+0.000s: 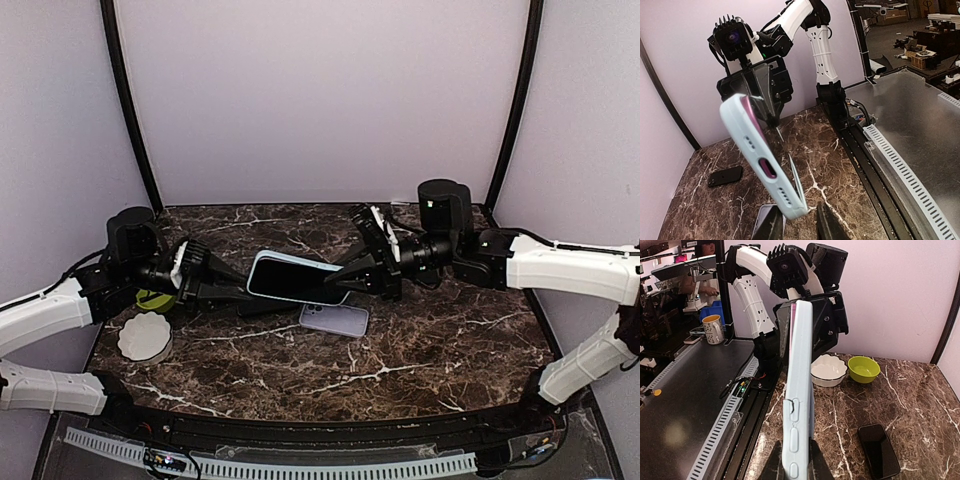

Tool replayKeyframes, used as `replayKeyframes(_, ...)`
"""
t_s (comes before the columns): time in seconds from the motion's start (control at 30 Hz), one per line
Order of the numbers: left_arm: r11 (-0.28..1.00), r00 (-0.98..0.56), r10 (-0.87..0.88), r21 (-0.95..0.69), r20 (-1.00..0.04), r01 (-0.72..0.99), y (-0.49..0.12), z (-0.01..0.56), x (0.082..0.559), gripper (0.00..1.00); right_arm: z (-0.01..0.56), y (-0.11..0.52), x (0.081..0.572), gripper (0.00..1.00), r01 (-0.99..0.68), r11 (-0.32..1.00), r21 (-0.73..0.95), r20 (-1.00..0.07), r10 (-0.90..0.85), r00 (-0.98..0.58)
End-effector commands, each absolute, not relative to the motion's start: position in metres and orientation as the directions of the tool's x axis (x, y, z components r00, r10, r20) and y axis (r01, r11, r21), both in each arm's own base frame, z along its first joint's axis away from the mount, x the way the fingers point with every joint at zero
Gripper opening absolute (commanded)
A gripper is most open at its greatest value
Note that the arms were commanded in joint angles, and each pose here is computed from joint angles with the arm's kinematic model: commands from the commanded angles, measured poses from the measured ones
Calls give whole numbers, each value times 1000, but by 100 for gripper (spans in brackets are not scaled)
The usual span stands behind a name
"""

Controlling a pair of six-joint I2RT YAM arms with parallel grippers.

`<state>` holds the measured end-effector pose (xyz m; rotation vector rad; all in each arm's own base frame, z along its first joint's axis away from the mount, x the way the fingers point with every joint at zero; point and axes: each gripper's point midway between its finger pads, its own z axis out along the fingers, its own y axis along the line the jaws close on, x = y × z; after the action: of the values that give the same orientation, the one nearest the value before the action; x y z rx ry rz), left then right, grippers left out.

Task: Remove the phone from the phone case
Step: Remove the bottom left corner of the phone case.

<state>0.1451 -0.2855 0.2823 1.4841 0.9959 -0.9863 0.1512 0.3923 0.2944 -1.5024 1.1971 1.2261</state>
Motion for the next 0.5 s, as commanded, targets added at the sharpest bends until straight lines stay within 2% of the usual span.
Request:
replayKeyframes(0.0, -126, 320, 77, 309, -944, 943, -285, 285, 143, 25, 329, 394, 155, 0, -972, -189, -141, -985, -73, 157)
replayKeyframes(0.47, -146, 305, 78, 292, -949, 945, -286, 283, 142, 24, 323, 398, 155, 0, -968, -202, -148, -981, -97, 170)
